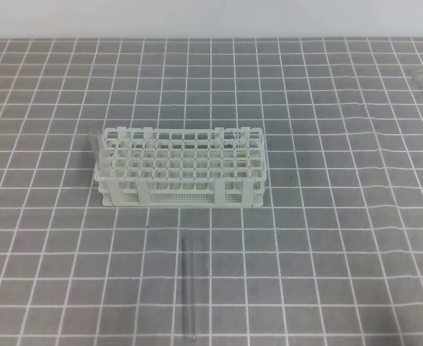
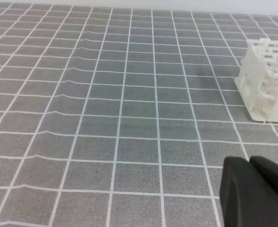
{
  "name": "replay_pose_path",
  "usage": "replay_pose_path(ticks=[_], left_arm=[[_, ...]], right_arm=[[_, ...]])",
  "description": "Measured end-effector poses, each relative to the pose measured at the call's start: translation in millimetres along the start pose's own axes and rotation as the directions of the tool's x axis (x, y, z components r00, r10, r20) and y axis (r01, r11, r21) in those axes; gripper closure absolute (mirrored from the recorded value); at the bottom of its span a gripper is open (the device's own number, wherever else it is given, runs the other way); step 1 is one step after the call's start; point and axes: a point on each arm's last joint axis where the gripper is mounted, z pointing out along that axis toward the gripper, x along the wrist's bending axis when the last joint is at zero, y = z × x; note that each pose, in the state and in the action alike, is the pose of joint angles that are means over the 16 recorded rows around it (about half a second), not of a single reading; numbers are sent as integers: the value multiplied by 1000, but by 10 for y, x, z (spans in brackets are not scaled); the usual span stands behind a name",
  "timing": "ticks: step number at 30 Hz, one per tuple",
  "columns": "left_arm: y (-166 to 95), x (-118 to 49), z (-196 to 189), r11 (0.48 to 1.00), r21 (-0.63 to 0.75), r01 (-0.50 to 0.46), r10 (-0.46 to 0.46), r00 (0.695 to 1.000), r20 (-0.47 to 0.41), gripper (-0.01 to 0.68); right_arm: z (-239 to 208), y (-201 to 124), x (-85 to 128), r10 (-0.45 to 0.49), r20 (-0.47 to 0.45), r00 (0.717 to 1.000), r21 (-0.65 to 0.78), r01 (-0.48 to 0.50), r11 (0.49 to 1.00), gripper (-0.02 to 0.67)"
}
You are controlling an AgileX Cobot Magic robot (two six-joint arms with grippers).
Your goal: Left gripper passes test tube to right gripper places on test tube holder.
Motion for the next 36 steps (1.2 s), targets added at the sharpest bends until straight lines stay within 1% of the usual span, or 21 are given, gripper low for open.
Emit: replay_pose_path(ticks=[7,11,14,18,22,25,28,32,36], left_arm=[[29,-6,1,1000,-25,3,-3,1000,7,675],[65,-15,0,998,-63,14,-13,1000,17,675],[119,-29,-9,991,-127,40,-36,999,37,675],[202,-50,-24,972,-213,98,-84,994,75,675],[274,-68,-45,945,-284,161,-132,984,118,675],[315,-78,-60,925,-321,202,-161,976,148,675],[343,-85,-69,908,-343,240,-189,966,174,675],[339,-84,-64,903,-327,278,-227,956,184,675],[340,-79,-47,905,-286,315,-272,945,179,675]], right_arm=[[0,2,-1,-1,1,1000,-2,1,1000,662],[0,22,0,9,0,1000,-24,-9,1000,662],[-2,61,5,51,-9,999,-66,-51,997,662],[-9,130,7,131,-27,991,-138,-134,981,662],[-24,206,-2,224,-49,973,-215,-229,949,662],[-36,254,-15,305,-71,950,-263,-313,913,662],[-47,287,-29,366,-88,926,-294,-376,879,662],[-53,306,-39,412,-102,905,-310,-423,852,662],[-59,318,-29,438,-118,891,-297,-452,841,662]])
